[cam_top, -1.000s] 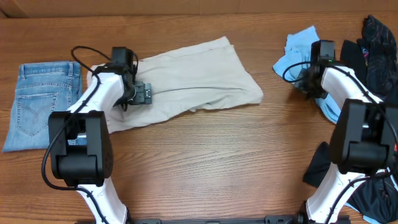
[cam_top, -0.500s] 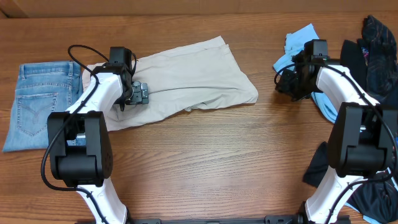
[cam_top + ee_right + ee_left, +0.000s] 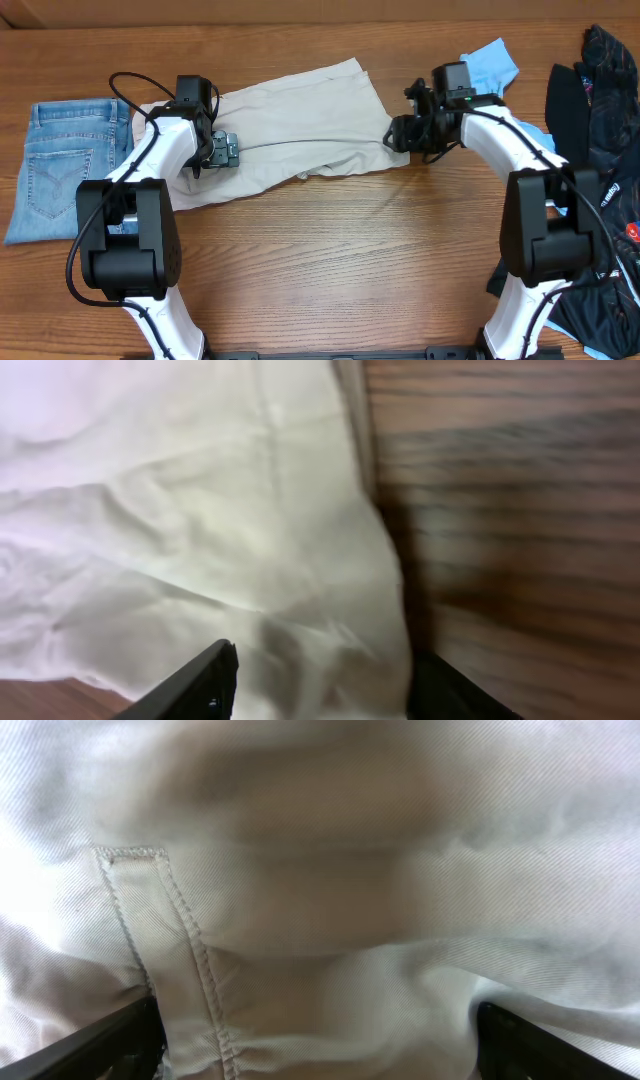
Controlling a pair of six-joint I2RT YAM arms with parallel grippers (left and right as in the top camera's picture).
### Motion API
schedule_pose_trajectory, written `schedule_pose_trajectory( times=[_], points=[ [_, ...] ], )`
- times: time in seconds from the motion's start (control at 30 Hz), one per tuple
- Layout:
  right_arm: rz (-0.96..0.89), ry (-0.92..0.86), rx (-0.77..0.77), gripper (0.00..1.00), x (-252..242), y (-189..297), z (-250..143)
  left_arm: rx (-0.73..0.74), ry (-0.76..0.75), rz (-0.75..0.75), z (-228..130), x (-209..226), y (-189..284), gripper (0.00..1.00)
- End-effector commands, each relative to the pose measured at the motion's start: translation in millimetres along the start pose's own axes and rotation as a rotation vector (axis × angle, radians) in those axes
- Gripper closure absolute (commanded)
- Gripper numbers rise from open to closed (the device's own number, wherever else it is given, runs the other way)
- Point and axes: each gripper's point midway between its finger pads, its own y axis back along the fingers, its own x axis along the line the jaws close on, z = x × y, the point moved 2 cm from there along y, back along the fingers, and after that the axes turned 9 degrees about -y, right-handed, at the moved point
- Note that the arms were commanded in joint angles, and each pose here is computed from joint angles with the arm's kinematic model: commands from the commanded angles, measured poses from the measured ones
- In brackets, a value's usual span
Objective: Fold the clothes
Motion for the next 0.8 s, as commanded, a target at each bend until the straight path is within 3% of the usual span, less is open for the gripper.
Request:
schedule_pose_trajectory(
  times=[0.0,0.23,0.37,0.57,0.77],
  points=[
    [0.009,0.018,0.023,0.42,-1.2,-22.7,-3.0,0.228,-0.016,0.192,-58.9,35.3,-49.7,0.00],
    [0.029,0.063,-0.009,0.45,3.6,-50.1,3.4,0.230,-0.015,0.176,-59.5,33.0,-50.1,0.00],
    [0.025,0.068,0.001,0.96,3.2,-51.2,0.9,0.230,-0.014,0.167,-59.5,31.6,-50.2,0.00],
    [-0.153,-0.051,0.018,0.96,-38.0,-30.5,-3.3,0.247,-0.082,0.158,-61.9,29.2,-49.1,0.00],
    [-0.244,-0.190,0.042,0.96,-67.5,39.8,-14.7,0.233,-0.269,0.141,-56.6,-0.1,-44.6,0.06]
  ],
)
